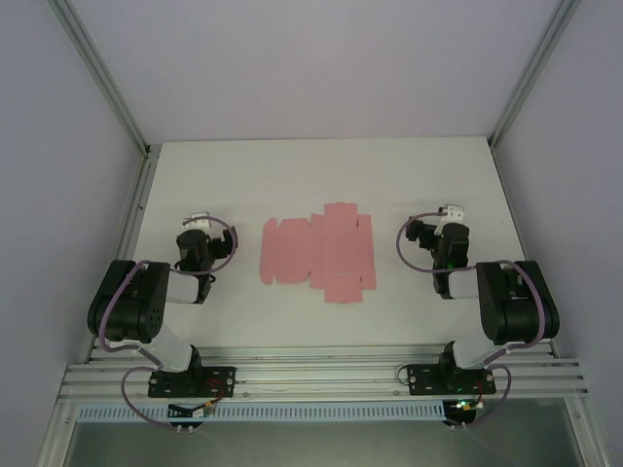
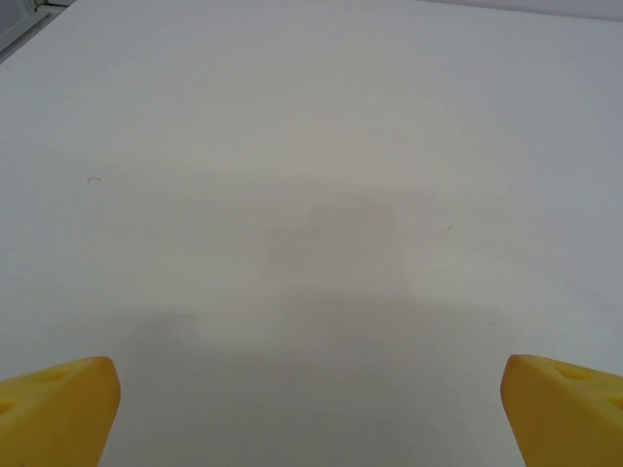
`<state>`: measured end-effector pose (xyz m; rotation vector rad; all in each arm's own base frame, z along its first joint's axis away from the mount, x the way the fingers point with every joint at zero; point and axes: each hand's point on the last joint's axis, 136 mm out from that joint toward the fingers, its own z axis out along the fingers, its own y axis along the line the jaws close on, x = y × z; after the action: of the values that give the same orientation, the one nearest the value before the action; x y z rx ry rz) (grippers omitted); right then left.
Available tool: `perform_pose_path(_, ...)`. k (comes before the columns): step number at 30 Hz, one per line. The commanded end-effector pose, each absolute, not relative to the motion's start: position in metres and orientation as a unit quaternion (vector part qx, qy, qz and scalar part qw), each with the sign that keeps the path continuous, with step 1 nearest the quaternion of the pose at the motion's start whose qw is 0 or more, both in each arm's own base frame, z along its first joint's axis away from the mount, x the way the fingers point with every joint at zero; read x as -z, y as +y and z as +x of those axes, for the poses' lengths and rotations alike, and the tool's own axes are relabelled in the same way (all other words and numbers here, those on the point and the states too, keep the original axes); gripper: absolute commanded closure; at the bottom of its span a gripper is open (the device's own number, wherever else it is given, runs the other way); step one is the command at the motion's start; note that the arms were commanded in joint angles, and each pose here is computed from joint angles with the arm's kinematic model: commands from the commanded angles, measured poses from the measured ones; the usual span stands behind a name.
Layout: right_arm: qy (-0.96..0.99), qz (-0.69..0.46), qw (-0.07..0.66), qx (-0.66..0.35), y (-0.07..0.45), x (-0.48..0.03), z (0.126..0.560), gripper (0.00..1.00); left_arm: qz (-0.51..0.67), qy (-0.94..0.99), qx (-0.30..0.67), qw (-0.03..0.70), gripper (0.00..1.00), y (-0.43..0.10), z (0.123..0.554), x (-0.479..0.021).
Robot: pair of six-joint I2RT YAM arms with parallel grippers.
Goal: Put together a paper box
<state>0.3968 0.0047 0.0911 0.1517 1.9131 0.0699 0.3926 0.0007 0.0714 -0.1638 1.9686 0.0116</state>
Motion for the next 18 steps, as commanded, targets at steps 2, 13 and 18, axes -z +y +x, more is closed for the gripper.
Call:
perform_pose_path(2,0.818,0.035,0.572,-0.042,0.017,-0.116,0.4,0.0,-0.059,0.83,0.0,0.555,0.0,-0.005,0.402,-0.1)
perform_pose_path(13,0.91,0.061,0.339,-0.23,0.137,-0.144,0.365,0.28,-0.135,0.891,0.247,0.355,0.0,-0.078,0.376,-0.125)
perform_pose_path(18,0.941,-0.003,0.24,-0.239,0.201,-0.111,0.35,0.39,-0.159,0.919,0.266,0.243,0.0,-0.096,0.358,-0.095)
